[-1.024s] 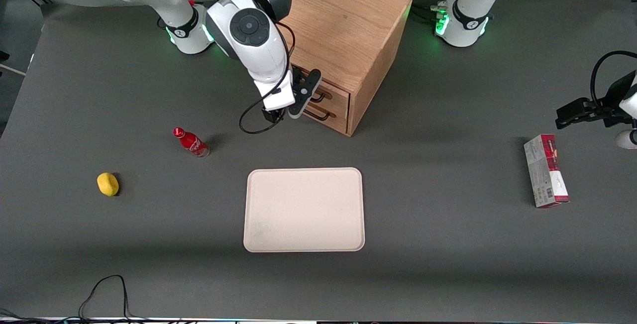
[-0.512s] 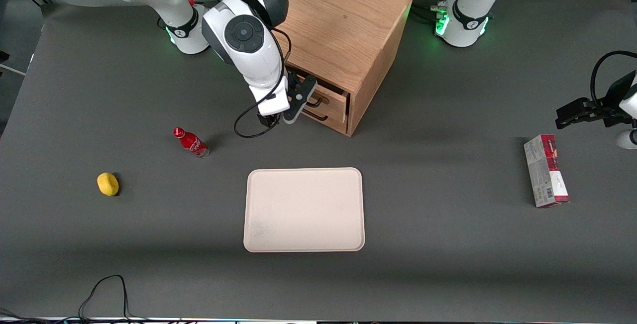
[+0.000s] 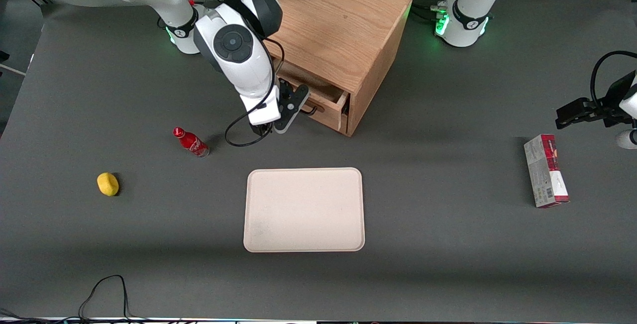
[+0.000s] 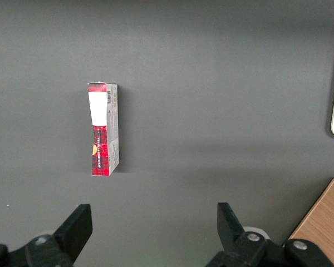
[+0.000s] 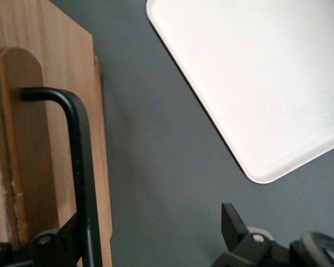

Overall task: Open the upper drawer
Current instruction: 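Pull the upper drawer outward by its handle with the right gripper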

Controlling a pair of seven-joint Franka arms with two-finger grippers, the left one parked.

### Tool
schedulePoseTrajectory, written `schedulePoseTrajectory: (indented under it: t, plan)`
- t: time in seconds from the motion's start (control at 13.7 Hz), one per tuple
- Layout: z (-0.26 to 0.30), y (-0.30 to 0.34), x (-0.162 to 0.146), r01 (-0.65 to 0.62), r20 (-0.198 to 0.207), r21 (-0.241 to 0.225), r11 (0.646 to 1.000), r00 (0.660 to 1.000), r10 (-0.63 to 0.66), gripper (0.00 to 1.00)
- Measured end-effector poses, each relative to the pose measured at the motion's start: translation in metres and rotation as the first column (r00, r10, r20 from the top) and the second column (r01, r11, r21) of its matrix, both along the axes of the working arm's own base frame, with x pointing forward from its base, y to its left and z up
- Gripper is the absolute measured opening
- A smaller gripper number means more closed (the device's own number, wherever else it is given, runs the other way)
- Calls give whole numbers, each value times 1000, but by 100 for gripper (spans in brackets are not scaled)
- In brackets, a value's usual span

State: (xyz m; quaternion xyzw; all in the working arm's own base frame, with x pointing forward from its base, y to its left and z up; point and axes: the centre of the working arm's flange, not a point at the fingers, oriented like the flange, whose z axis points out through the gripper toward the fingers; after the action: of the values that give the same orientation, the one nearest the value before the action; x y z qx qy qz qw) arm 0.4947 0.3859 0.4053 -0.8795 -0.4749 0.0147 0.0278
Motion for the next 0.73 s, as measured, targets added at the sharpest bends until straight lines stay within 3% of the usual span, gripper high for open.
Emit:
schedulePoseTrajectory:
  t: [0.37, 0.73]
  plan:
    - [5, -23, 39, 24, 22, 8, 1000, 999, -24, 100]
    - [1, -27, 59, 31, 22, 2, 1000, 999, -31, 100]
